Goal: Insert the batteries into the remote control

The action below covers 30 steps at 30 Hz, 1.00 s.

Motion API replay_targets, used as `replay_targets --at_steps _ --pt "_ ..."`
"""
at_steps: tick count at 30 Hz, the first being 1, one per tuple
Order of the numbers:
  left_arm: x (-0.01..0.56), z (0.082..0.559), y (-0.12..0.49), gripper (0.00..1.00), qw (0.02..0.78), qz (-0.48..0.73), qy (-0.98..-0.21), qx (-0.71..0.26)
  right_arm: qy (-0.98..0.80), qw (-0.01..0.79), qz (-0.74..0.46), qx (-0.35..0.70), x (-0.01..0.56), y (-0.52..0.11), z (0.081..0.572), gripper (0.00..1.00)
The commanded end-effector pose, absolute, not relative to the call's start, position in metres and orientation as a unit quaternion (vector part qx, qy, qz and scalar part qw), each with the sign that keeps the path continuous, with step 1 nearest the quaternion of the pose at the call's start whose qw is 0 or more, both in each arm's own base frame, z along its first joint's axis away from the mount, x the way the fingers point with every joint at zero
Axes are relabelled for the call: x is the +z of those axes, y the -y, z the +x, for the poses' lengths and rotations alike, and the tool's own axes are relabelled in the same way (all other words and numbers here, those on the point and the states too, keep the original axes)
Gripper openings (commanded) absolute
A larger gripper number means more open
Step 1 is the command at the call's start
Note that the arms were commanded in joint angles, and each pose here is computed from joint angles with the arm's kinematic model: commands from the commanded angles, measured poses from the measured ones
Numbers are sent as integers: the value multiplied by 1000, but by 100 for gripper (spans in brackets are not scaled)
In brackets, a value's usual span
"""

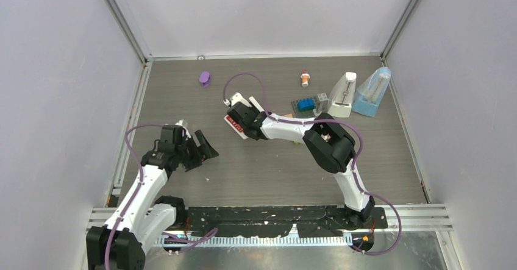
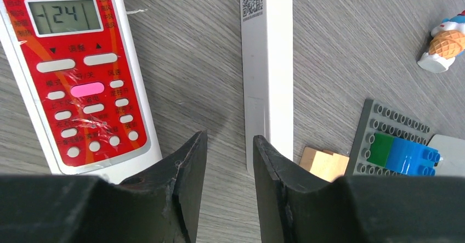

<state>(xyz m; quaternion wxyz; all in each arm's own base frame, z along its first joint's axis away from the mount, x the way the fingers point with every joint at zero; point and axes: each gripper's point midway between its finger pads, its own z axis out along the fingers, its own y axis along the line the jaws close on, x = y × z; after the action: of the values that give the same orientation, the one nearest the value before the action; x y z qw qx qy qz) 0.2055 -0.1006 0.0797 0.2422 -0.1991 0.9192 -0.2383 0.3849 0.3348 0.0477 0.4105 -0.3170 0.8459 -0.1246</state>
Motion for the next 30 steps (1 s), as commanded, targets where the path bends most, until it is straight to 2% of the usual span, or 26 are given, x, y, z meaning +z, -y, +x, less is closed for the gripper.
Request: replay_targets --at_steps 1,8,16,18,20,21,23,30 --pt "88 211 102 77 262 -196 -912 -249 -844 456 -264 -102 94 -339 392 43" --pt "89 211 102 77 261 -196 -912 -249 -846 472 -221 -112 117 -321 406 57" --pt "89 212 102 77 259 -196 -912 -250 -864 427 -250 -89 81 -324 403 58" --pt "88 212 102 77 259 -196 -912 -249 -869 419 -252 -75 74 -328 400 54" --pt "88 212 102 77 258 -196 -913 -248 -872 415 -251 -67 71 -331 398 43" --pt "88 212 102 77 259 -196 -913 -248 -873 414 -249 -65 70 -331 397 35" --pt "88 212 102 77 258 -195 -913 -247 -875 410 -250 -63 68 -332 396 27" --pt "85 211 102 77 254 -195 -915 -247 -880 399 -247 -70 56 -327 392 24"
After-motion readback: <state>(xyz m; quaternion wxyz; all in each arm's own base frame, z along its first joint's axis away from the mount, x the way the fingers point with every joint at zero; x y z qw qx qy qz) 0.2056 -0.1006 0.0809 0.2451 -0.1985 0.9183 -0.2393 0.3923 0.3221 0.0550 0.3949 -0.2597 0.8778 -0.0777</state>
